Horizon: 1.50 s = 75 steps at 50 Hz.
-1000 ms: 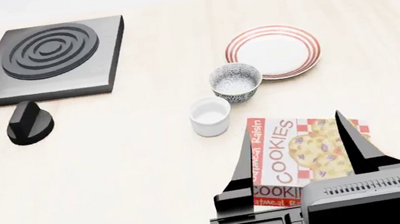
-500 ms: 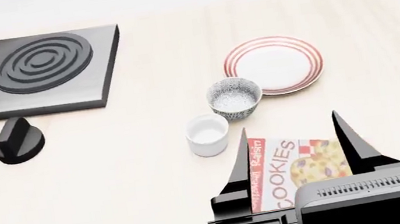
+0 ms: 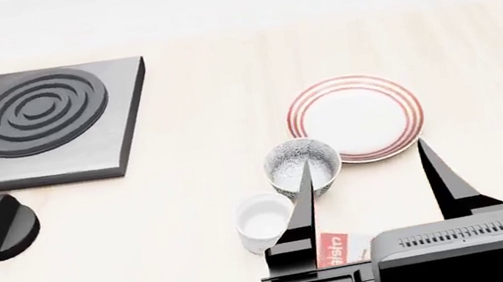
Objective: Pick the akita bowl between the plate and the ramekin and place it on the plate.
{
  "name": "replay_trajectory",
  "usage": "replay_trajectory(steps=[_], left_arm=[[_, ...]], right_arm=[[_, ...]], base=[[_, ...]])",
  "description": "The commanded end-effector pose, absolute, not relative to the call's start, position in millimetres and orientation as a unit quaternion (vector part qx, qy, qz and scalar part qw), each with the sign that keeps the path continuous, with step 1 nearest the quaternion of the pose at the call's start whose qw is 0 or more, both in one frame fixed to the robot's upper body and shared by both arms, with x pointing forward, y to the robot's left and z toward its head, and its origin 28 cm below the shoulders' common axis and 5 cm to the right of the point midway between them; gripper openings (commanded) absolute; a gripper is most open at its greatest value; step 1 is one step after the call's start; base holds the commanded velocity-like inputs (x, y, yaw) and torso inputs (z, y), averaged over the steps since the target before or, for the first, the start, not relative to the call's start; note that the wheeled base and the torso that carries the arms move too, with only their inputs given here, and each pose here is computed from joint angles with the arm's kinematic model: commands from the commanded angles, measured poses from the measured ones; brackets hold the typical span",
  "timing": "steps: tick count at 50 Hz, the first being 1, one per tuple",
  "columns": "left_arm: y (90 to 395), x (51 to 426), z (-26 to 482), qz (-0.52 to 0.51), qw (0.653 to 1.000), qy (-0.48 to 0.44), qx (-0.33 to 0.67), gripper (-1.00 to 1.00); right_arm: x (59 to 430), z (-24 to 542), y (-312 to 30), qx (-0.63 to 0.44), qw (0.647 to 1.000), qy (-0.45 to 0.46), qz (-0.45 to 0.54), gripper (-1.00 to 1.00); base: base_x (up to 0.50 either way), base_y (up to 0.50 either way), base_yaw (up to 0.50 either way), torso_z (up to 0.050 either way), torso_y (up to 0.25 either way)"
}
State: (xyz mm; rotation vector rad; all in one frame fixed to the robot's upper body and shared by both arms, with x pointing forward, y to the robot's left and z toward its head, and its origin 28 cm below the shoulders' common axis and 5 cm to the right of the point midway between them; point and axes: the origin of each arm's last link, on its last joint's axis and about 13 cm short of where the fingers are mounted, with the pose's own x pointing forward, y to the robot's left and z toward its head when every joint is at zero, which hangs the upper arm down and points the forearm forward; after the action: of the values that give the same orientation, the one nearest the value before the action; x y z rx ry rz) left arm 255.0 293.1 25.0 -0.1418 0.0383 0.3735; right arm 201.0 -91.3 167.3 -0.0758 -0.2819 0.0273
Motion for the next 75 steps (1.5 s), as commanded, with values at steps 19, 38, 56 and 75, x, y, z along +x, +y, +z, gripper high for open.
replay_trajectory(steps=[19,38,56,75], left_arm=[[293.3,254.8,24.9,0.186,0.980,0.019,-0.070,1.00],[292.8,254.6,25.7,0.186,0.980,0.020,-0.070,1.00],[293.2,254.5,25.2,0.187,0.980,0.020,-0.072,1.00],[293.5,254.8,25.2,0.186,0.980,0.020,-0.072,1.00]], right_arm=[[200.4,167.1,-91.7,-0.037,0.989,-0.141,0.013,1.00],[201.1,168.0,-91.5,-0.035,0.989,-0.140,0.013,1.00],[202.8,164.3,-91.6,-0.034,0.990,-0.135,0.015,1.00],[208.7,161.3,-90.5,-0.015,0.996,-0.084,-0.008,1.00]], base=[[0.31,0.00,0.00,0.000,0.000],[0.31,0.00,0.00,0.000,0.001],[0.31,0.00,0.00,0.000,0.000],[0.17,0.00,0.00,0.000,0.000]])
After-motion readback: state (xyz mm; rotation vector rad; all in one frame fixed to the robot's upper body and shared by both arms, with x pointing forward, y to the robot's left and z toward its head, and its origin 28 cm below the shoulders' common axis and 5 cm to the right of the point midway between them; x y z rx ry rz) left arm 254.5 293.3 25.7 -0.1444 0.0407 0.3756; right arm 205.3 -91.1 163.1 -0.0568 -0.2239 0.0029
